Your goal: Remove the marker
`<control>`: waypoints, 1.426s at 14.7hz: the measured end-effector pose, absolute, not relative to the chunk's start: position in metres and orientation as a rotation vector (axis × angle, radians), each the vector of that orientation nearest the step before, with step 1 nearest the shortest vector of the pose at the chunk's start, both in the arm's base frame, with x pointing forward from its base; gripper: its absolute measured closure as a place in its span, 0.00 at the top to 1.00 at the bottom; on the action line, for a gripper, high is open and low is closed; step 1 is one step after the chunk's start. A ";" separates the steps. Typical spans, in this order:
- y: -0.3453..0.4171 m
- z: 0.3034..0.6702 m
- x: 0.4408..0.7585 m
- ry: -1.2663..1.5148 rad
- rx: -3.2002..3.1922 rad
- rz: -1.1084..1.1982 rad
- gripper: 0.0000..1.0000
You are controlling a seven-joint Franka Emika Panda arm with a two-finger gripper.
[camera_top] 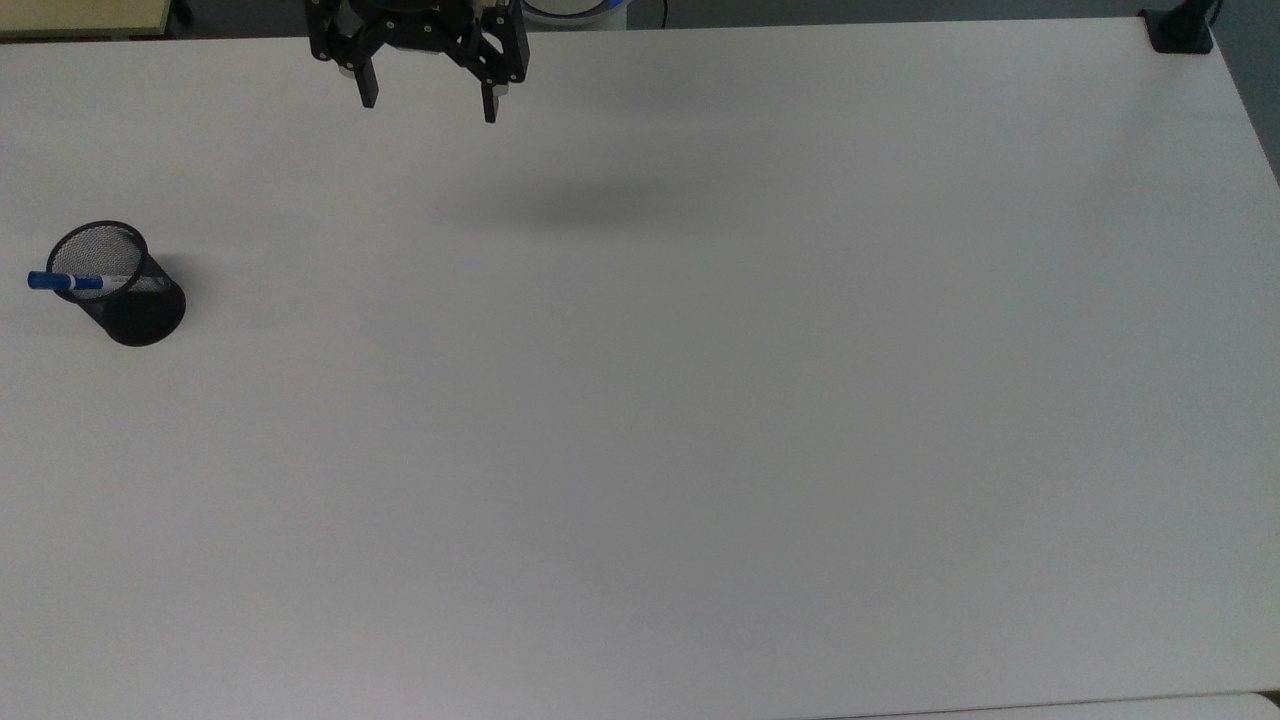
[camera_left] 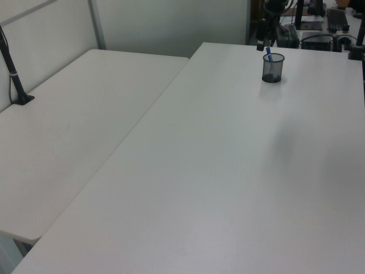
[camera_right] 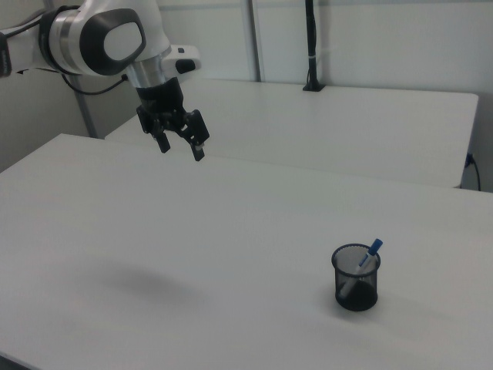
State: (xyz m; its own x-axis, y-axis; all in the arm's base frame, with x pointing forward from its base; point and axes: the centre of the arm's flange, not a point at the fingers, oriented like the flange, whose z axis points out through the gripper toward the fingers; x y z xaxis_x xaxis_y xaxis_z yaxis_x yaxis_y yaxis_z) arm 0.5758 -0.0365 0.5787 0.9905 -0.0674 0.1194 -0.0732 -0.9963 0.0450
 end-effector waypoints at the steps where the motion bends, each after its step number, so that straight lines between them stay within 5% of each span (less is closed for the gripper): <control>1: -0.037 0.579 0.576 -0.107 3.085 0.182 1.00; 14: -0.045 0.579 0.575 -0.125 3.083 0.181 1.00; 21: -0.160 0.571 0.560 -0.063 2.977 0.116 1.00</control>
State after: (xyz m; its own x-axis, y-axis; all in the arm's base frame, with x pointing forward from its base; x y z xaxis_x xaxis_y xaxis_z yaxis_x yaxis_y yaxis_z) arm 0.5596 -0.1604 0.5711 0.9961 -0.0360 0.0805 -0.0485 -0.9860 0.1593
